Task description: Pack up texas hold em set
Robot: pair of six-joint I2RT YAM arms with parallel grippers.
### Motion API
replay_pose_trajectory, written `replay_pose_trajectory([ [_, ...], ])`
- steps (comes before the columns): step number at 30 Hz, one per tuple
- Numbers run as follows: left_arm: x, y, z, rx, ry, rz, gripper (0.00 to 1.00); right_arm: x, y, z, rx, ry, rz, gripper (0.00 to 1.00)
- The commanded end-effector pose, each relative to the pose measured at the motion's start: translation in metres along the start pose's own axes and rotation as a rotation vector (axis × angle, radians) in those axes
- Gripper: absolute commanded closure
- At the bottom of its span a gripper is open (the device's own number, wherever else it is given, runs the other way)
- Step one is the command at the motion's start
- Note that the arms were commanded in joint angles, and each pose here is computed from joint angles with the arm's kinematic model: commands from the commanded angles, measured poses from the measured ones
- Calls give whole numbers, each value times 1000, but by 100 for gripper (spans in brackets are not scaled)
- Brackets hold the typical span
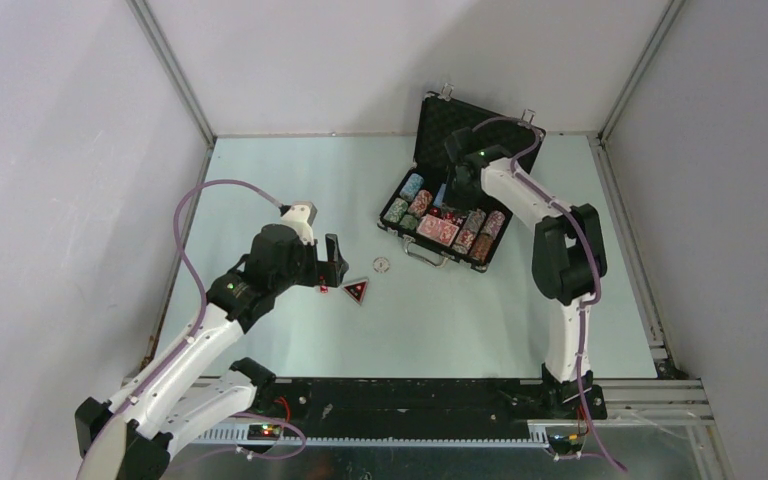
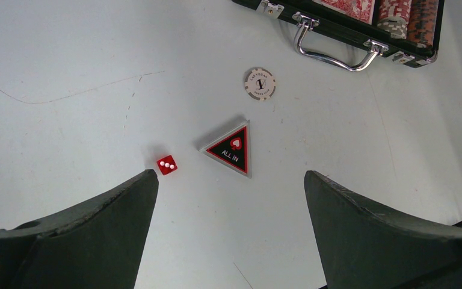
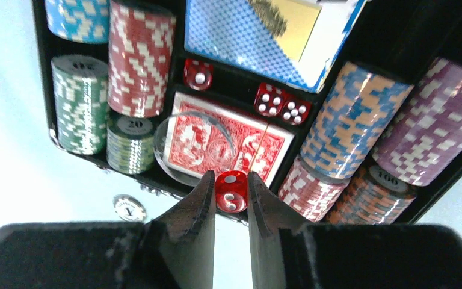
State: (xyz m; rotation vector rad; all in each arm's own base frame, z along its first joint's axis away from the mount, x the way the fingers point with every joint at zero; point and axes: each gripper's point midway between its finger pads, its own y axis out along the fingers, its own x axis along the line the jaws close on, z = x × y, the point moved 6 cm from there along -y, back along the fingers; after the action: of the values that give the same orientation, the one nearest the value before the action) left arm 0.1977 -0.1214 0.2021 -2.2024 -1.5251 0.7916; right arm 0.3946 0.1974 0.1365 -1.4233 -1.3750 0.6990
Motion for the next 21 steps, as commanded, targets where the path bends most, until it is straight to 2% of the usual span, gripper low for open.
replay_pose_trajectory([
  [1,-4,-4,-12,-37,22,15,2,3,-3,-30,-76,75,-6,85],
  [9,-3,-6,-12,-37,25,2,2,15,22,-46,-123,207,-34,85],
  [21,-1,-6,-11,-33,33,-9,2,8,47,-45,-105,239,24,85],
])
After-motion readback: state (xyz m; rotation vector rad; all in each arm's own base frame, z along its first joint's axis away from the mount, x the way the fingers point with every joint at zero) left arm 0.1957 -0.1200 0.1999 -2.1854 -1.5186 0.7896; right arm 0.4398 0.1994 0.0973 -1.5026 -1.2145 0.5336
